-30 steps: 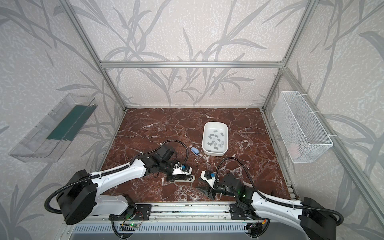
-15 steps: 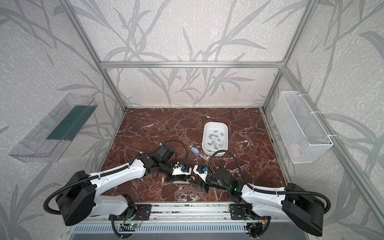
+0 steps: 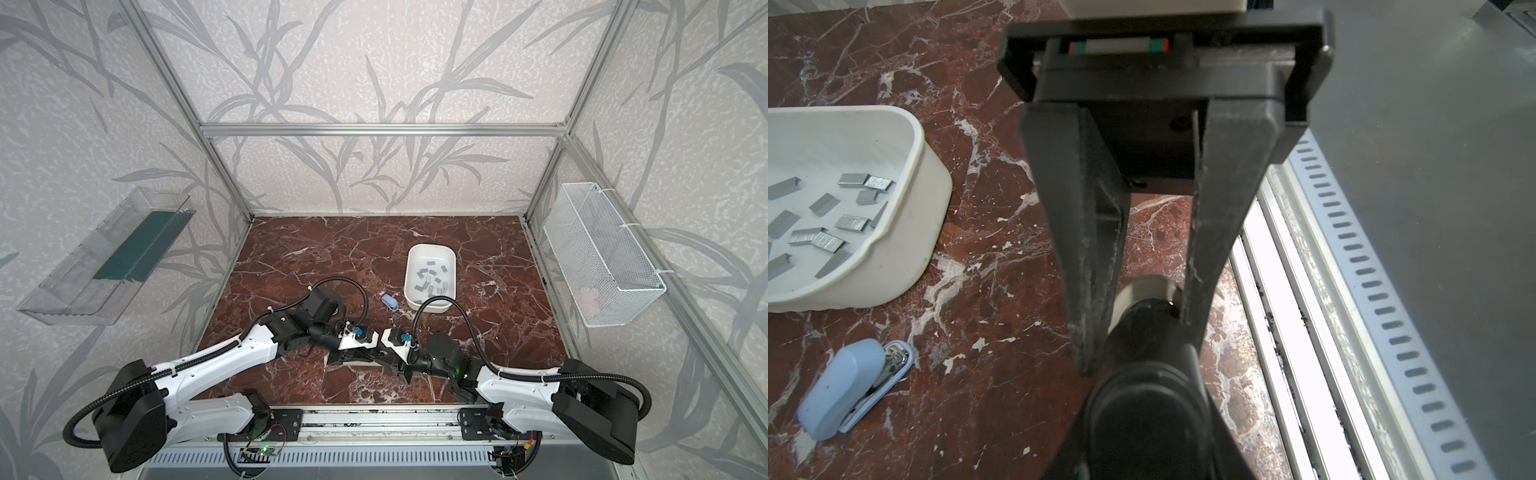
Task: Load the staples into the stapler
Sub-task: 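Grasp the stapler's beige base end with the right gripper while left holds the top, then pull the stapler top and base apart with both grippers, opening it flat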
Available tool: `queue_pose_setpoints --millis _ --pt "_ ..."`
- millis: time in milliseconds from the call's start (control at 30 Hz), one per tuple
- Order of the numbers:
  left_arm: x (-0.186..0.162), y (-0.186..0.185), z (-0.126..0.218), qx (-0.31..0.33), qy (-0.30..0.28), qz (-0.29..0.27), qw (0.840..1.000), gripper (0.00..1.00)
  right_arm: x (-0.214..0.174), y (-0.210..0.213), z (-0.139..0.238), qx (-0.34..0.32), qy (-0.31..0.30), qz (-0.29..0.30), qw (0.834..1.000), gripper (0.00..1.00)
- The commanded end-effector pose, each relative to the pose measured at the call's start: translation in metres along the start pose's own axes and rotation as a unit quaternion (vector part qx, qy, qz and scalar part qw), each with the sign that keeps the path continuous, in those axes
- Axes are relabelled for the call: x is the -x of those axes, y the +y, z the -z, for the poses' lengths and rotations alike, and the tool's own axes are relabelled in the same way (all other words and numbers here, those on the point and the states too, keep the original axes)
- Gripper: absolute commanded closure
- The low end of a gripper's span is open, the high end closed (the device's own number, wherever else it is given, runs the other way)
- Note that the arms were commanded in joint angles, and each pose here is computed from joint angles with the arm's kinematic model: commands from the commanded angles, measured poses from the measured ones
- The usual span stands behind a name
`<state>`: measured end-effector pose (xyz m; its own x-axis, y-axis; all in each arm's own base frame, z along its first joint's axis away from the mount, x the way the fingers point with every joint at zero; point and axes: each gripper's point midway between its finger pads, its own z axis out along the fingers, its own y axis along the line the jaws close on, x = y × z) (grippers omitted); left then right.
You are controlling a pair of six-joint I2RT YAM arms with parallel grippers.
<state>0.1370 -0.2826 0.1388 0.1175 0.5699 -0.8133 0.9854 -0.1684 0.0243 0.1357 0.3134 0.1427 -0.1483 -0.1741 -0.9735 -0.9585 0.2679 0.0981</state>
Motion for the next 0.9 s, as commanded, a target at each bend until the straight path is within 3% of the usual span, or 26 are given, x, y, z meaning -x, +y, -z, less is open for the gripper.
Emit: queue_pose_setpoints --millis 0,167,400,600,867 --pt "0.036 -0.006 0.007 -0.023 -0.071 -0.039 0.996 1.0 0.007 0.005 -0.001 0.013 -0.006 0.005 1.0 0.7" --pt "0.037 -0.007 0.005 -0.032 -0.072 -0.04 0.996 1.0 0.008 0.008 -0.001 0.021 -0.007 0.002 1.0 0.72" --pt "0.04 -0.004 0.011 -0.013 -0.072 -0.064 0.995 1.0 -0.009 0.008 -0.003 0.024 0.018 0.006 1.0 0.99" --pt "0.041 0.001 0.024 0.01 -0.036 -0.097 0.995 1.0 -0.052 -0.005 0.001 -0.012 0.073 0.01 0.997 1.0" --pt "0.051 0.014 0.05 0.045 -0.045 -0.108 0.992 1.0 -0.082 -0.011 0.013 -0.036 0.098 -0.003 0.995 1.0"
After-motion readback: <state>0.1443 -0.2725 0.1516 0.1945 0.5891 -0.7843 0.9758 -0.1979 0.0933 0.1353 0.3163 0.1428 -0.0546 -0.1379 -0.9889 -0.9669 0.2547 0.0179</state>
